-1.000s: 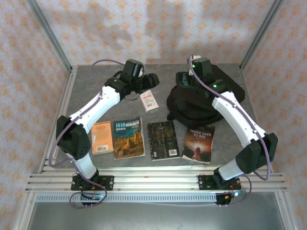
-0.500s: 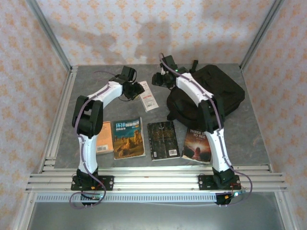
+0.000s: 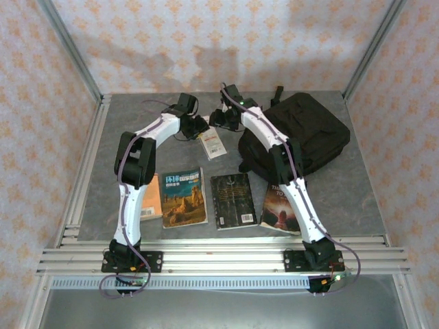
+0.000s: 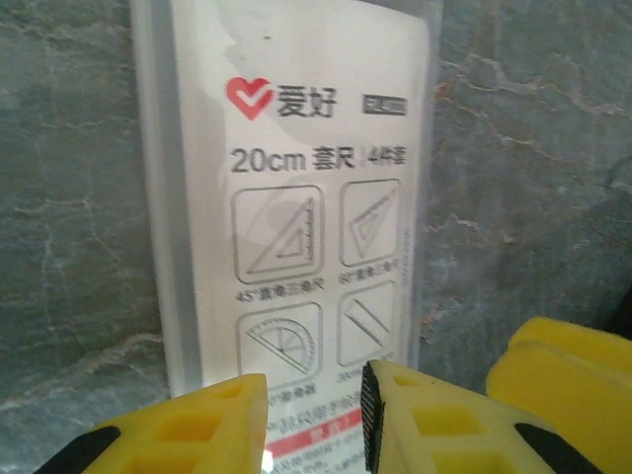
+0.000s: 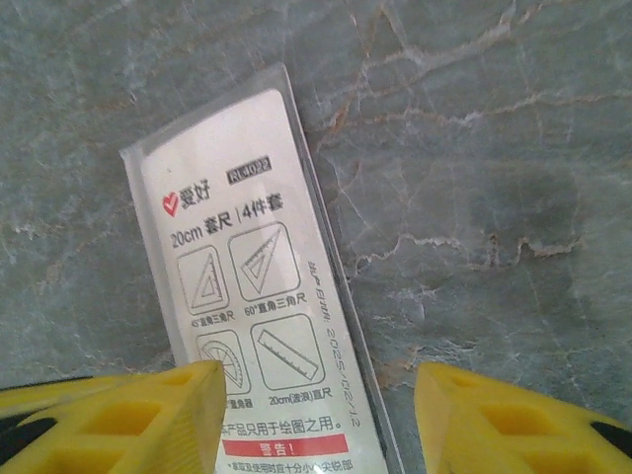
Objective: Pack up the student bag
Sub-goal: Pick up the loose stationery from the top-center of the table.
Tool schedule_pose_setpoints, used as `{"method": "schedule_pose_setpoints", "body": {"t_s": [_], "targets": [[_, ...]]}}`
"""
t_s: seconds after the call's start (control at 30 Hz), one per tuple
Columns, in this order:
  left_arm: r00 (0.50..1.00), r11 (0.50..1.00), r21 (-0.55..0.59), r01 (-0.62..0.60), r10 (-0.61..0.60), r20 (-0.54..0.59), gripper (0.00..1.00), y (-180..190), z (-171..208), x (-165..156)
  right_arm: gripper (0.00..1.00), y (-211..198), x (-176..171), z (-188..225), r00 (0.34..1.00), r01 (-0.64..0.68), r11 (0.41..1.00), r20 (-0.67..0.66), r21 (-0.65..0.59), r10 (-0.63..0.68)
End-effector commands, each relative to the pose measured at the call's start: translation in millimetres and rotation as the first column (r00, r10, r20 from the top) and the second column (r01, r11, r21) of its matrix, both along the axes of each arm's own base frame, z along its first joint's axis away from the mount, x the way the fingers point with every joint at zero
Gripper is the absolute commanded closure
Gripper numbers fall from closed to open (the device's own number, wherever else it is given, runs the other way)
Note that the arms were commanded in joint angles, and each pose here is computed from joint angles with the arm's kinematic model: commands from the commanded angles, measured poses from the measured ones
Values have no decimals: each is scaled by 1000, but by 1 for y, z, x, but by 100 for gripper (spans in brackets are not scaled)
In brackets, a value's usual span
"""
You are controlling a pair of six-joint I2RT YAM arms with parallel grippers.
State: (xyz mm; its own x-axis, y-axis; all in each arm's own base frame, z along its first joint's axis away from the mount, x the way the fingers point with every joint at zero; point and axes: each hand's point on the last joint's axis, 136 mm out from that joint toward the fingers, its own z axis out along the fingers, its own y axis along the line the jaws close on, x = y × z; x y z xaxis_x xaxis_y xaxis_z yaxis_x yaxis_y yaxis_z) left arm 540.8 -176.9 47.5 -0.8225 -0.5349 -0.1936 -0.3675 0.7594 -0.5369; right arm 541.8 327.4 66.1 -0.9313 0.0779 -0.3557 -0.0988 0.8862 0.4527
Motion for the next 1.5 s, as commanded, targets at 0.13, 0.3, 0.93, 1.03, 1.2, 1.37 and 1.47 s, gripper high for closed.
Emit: {"method": "schedule_pose_setpoints", "body": {"t_s": [0.13,0.3,0.93,1.03,1.2,1.37,1.47], "targets": [[998,1000,8,-14,14,-56,70,15,-38,-4,45,5,-16,-26,995,-17,1000,-102,3,17],[997,1000,21,-4,6,-75,70,20,-45,-5,44,11,-22,-31,990,-28,999,-139,45,34],[996,999,-20,-29,28,-84,77,18,-47,-12,79,60,-42,7,935,-13,894,-311,449,169],[997,999,-21,-30,28,-73,77,18,-37,-13,94,55,-39,6,943,1,910,-304,414,138],[999,999,-24,-35,34,-36,72,20,-8,-14,100,46,-38,15,957,-5,931,-268,365,111],[997,997,-23,-77,77,-5,50,32,35,-23,100,38,-39,41,975,5,936,-210,352,73],[993,992,-45,-117,119,25,43,42,68,-35,100,30,-43,65,987,13,938,-155,347,44]]}}
